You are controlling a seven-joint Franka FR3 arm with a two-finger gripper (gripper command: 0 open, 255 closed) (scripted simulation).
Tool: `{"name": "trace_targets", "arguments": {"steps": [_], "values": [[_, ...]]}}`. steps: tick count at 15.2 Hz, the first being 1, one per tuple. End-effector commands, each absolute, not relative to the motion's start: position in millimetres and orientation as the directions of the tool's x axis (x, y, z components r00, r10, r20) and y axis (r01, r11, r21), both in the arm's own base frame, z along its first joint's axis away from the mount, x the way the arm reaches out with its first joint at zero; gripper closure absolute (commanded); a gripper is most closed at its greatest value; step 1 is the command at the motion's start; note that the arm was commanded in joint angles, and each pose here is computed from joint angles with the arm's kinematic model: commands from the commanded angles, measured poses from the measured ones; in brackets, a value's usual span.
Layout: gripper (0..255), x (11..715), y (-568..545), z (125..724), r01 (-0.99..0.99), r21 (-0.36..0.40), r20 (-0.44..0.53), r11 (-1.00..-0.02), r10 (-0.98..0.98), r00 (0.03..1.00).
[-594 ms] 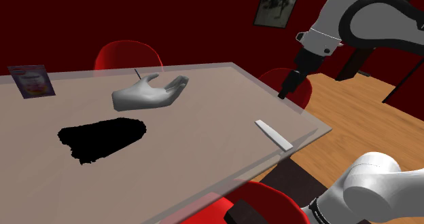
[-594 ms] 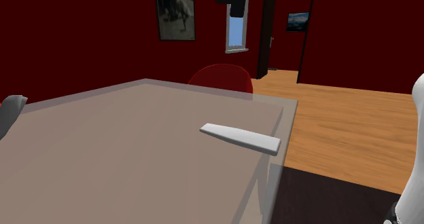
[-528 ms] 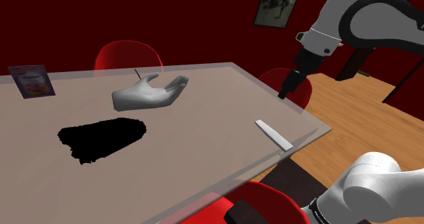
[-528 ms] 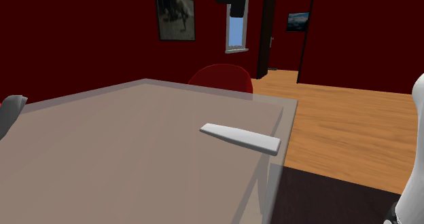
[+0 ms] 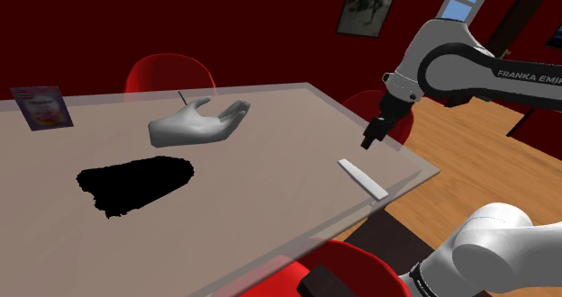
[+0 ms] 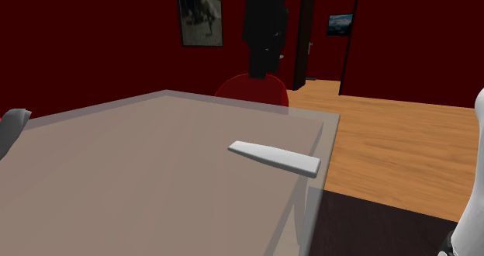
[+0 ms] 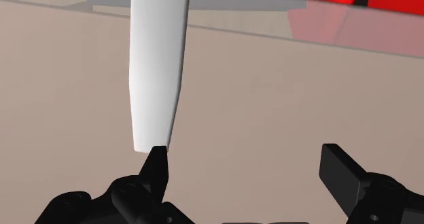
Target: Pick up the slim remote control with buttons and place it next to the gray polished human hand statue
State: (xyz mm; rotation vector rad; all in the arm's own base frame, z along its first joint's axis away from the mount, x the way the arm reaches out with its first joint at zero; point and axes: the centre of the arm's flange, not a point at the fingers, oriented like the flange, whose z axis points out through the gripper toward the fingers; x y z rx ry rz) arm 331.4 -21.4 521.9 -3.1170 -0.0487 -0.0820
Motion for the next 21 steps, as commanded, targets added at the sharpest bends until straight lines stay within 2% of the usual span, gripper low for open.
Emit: {"name": "trace_targets", "arguments": {"steps": [1,12,21], "values": [[0,338.0,-33.1,498.1,0.010,-0.018,0.045,-1.000,0.009,0.999],[0,348.3,-100.7,372.0,-0.112,0.007,-0.006,-0.994,-0.112,0.994],[0,348.0,-103.5,327.5,-0.116,0.008,-0.008,-0.993,-0.116,0.993]]}}
